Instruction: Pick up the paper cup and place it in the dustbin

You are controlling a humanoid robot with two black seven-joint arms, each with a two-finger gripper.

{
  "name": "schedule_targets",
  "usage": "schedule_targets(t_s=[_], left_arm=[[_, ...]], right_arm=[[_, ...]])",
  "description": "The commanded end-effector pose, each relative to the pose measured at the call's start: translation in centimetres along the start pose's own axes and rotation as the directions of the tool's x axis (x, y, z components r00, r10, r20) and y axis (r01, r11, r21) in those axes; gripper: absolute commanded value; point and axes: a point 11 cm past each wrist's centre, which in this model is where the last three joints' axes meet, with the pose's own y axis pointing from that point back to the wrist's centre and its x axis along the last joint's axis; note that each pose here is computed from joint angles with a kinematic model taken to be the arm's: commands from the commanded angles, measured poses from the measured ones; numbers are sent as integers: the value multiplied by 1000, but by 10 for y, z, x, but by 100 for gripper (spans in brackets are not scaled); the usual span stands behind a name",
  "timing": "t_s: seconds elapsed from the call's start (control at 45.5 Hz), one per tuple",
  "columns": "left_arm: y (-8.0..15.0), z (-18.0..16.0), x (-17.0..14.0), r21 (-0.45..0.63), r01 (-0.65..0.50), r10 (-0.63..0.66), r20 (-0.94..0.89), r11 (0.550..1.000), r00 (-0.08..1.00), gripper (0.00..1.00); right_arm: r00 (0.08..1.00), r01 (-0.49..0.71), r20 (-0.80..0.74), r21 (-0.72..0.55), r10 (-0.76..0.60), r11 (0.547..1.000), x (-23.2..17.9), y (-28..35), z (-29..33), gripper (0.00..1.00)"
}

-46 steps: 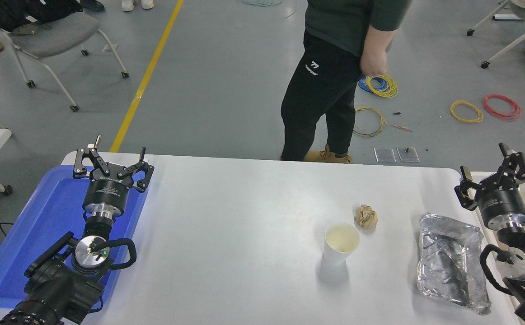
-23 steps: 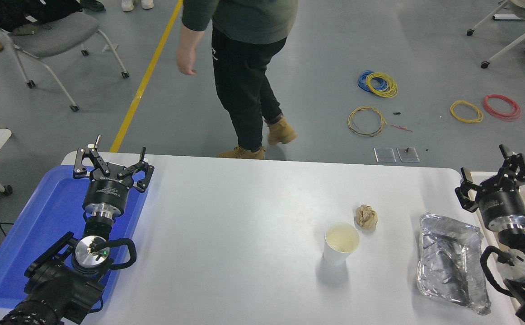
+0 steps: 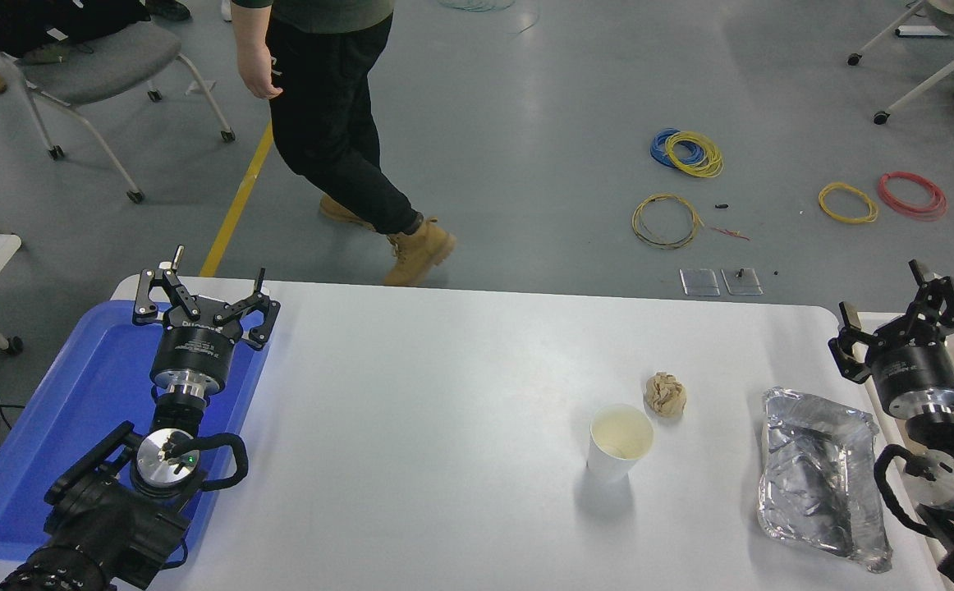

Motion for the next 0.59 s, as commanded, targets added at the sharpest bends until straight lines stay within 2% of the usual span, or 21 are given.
schedule_targets(t_s=[0.0,0.396,0.571], left_arm=[[0,0,0,-1,1,-1,-1,1000,1000,100],[0,0,0,0,-1,1,1,1000,1000,100],[0,0,0,-1,-1,1,1,1000,1000,100]], right_arm=[[1000,2,-5,5,-2,1000,1,-1,-4,100],[1000,9,-27,17,-8,1000,3,-5,-15,100],[978,80,-191,-24,-83,997,1,-20,-45,100]])
